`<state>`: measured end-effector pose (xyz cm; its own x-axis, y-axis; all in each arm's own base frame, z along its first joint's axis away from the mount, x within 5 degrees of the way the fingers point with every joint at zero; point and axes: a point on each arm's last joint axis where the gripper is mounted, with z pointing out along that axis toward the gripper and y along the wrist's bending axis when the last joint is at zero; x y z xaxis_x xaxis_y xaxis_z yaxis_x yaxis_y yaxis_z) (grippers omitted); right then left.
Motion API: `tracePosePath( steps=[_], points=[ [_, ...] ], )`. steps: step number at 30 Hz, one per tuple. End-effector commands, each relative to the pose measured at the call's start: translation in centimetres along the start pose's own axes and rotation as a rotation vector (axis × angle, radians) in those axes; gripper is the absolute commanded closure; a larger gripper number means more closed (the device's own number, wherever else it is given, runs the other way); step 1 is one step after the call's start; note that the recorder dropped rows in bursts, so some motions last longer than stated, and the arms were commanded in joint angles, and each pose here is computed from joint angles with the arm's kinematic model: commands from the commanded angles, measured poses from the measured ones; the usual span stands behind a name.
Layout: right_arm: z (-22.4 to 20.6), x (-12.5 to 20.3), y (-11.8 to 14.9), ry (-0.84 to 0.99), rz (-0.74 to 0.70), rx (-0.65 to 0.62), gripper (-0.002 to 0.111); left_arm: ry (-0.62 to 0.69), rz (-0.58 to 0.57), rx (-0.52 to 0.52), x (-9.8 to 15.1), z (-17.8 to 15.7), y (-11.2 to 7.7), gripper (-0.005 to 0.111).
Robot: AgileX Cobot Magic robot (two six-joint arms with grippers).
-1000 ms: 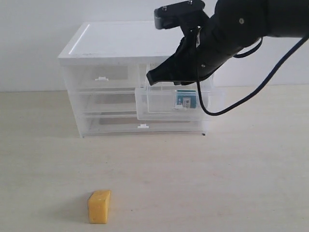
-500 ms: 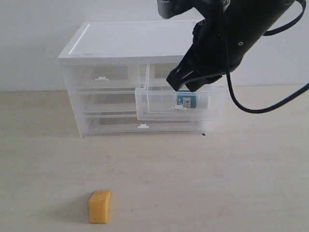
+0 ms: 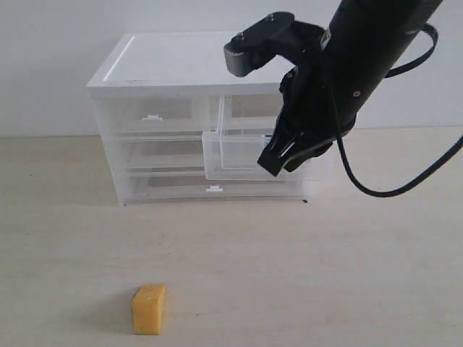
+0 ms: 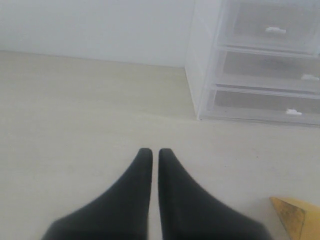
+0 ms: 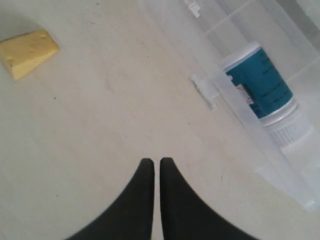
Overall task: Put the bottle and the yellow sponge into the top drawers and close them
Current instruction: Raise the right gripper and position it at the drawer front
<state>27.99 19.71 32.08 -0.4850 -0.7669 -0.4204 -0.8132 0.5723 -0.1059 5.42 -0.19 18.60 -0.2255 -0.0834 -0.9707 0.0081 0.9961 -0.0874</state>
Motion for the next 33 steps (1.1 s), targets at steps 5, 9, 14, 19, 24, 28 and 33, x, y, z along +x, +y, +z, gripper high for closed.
tracePosePath(
  steps=[5,9,14,19,24,28,33],
  points=[
    [4.2,-0.4,-0.8,0.049,-0.058,0.042,0.107,-0.002,0.002,0.003,0.1,0.0,0.0,0.103],
    [4.6,-0.9,-1.5,0.003,-0.029,0.108,0.107,-0.002,0.002,0.003,0.1,0.0,0.0,0.103],
    [4.7,-1.0,-2.6,-0.013,0.005,0.233,0.107,-0.002,0.002,0.003,0.1,0.0,0.0,0.103],
    [4.4,-1.3,-3.5,-0.049,0.059,0.337,0.107,-0.002,0.002,0.003,0.1,0.0,0.0,0.103],
    [4.2,-1.6,-4.1,-0.097,0.087,0.395,0.107,-0.002,0.002,0.003,0.1,0.0,0.0,0.103],
    [4.0,-1.7,-4.5,-0.108,0.107,0.453,0.107,-0.002,0.002,0.003,0.1,0.0,0.0,0.103],
    [3.9,-1.7,-4.5,-0.113,0.128,0.453,0.107,-0.002,0.002,0.003,0.1,0.0,0.0,0.103]
  ],
)
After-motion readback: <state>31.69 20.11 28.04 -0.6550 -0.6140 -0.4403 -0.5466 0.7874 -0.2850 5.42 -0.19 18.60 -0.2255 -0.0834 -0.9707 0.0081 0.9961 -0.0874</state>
